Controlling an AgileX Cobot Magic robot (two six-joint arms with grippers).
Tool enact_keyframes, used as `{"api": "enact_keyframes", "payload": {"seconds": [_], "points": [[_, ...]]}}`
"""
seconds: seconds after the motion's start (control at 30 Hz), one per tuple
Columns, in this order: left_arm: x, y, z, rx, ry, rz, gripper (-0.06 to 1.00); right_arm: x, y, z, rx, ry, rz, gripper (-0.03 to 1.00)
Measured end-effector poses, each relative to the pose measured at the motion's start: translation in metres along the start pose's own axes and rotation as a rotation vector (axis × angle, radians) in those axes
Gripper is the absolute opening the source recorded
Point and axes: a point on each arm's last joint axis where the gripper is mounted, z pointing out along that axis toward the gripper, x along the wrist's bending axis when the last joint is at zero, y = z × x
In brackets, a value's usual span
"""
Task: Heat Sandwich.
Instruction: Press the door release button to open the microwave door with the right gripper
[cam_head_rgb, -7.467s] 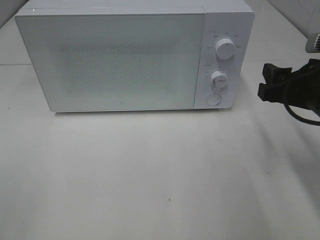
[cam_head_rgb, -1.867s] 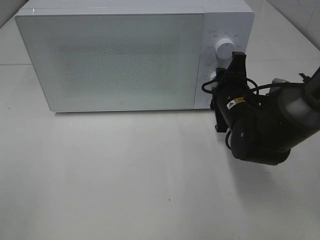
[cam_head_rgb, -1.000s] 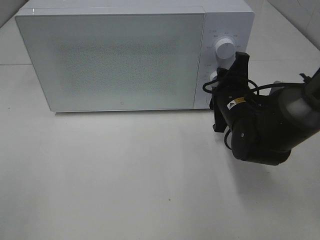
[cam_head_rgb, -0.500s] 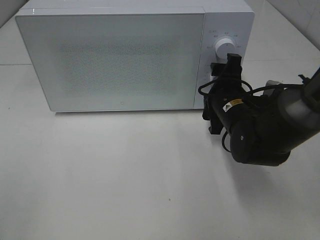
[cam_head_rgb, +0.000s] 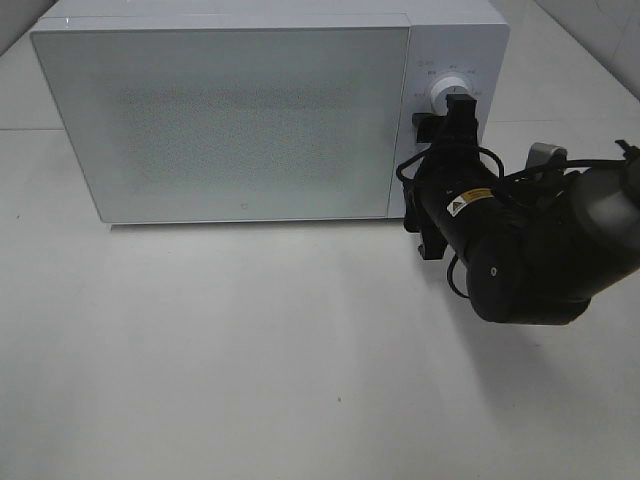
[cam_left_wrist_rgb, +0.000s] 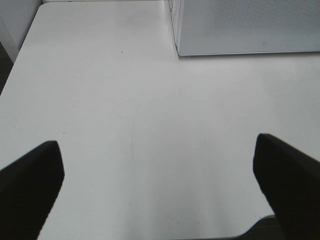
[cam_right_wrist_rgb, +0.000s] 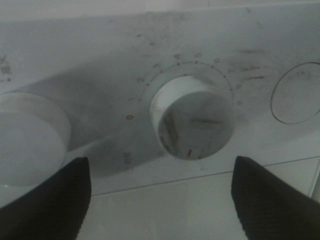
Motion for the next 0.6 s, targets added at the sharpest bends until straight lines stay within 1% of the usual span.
{"api": "enact_keyframes", "payload": {"seconds": [0.07,0.1,0.2,0.27,0.3,0.33,0.37,0.4,0.43,0.47,0.53,0.57,0.6], "points": [[0.0,0.0,0.0,0.0,0.0,0.0,0.97,0.003,-0.001,-0.004,0.022,-0.015,-0.018,0.76],[0.0,0.0,0.0,0.0,0.0,0.0,0.97,0.003,0.0,-0.008,0.033,-0.038,-0.046,0.76],[0.0,0.0,0.0,0.0,0.0,0.0,0.97,0.004,0.001,-0.013,0.045,-0.06,-0.076,0.76],[0.0,0.0,0.0,0.0,0.0,0.0,0.97,0.006,0.002,-0.021,0.071,-0.106,-0.131,0.76],[0.0,0.0,0.0,0.0,0.0,0.0,0.97,0.006,0.002,-0.021,0.071,-0.106,-0.131,0.76],[0.0,0.0,0.0,0.0,0.0,0.0,0.97,0.006,0.002,-0.024,0.081,-0.125,-0.155,0.76],[0.0,0.0,0.0,0.0,0.0,0.0,0.97,0.008,0.002,-0.028,0.095,-0.14,-0.183,0.76],[0.0,0.0,0.0,0.0,0.0,0.0,0.97,0.009,0.002,-0.033,0.122,-0.173,-0.241,0.76],[0.0,0.0,0.0,0.0,0.0,0.0,0.97,0.01,0.002,-0.035,0.135,-0.185,-0.275,0.76],[0.0,0.0,0.0,0.0,0.0,0.0,0.97,0.01,0.002,-0.035,0.135,-0.185,-0.275,0.76],[0.0,0.0,0.0,0.0,0.0,0.0,0.97,0.014,0.001,-0.041,0.171,-0.22,-0.346,0.76],[0.0,0.0,0.0,0.0,0.0,0.0,0.97,0.016,0.0,-0.046,0.216,-0.258,-0.424,0.76],[0.0,0.0,0.0,0.0,0.0,0.0,0.97,0.018,-0.001,-0.049,0.236,-0.268,-0.459,0.76]]}}
